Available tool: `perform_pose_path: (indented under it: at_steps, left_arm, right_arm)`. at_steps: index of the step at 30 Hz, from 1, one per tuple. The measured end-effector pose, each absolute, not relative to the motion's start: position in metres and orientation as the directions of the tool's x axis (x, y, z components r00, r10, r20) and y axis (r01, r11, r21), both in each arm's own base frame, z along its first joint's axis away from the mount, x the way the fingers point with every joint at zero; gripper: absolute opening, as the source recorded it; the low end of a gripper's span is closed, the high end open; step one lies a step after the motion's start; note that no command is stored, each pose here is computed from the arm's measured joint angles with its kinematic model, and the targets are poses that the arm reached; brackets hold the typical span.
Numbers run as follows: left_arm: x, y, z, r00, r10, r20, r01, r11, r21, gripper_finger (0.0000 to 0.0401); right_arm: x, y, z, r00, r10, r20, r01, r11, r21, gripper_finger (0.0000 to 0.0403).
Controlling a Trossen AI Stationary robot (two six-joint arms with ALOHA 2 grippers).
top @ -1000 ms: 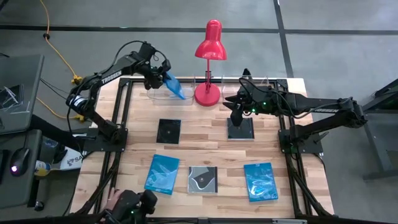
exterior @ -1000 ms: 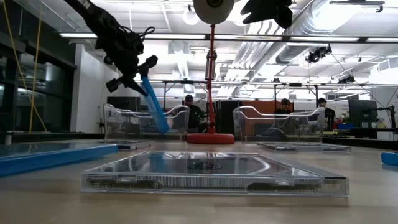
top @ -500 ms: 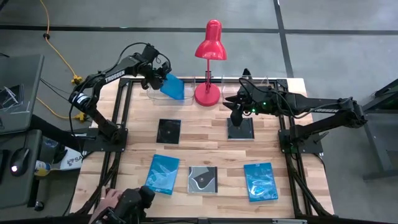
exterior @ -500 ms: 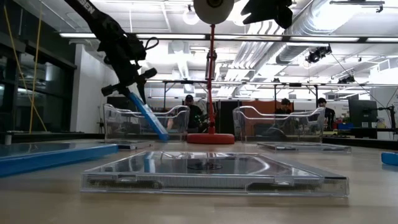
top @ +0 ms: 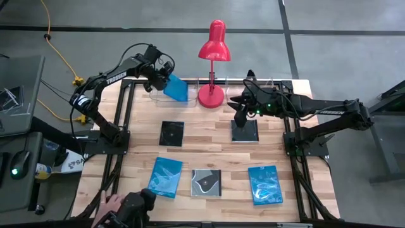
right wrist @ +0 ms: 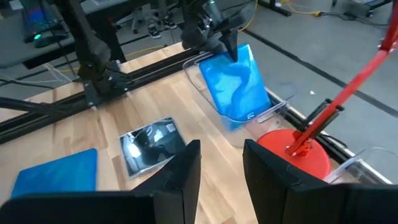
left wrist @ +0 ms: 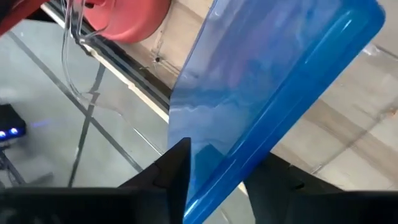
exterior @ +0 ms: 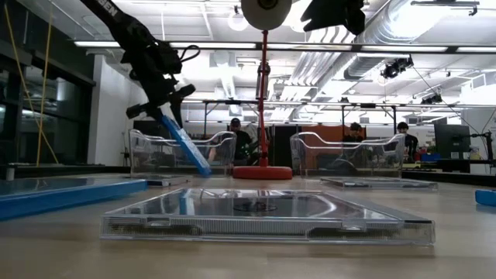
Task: Pick & place jewel cases by type
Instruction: Put the top blue cd case into the left transparent bin, then put the left black cd case into the right transparent bin
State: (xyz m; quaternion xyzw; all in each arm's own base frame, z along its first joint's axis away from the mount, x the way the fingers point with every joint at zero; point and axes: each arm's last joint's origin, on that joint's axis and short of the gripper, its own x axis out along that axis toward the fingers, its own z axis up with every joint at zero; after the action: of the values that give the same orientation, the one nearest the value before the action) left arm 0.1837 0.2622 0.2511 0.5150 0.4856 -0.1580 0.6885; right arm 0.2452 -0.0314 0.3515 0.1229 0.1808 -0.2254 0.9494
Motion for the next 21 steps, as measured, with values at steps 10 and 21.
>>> perform_pose_path:
  at_steps: [10, 21]
  left_arm:
    - [0.1859, 0.2616, 0.252, 0.52, 0.258, -0.815, 0.645, 0.506, 0.572, 0.03]
    - [0.1831, 0.2651, 0.2516, 0.412, 0.36, -0.837, 0.636, 0.544, 0.547, 0.0367]
  right_arm:
    - [0.2446, -0.0318, 0.3507, 0.824, -0.396, -0.405, 0.479, 0.869, 0.125, 0.0103]
    - [0.2435, -0.0319, 0.3486, 0.811, -0.401, -0.426, 0.487, 0.866, 0.112, 0.0103]
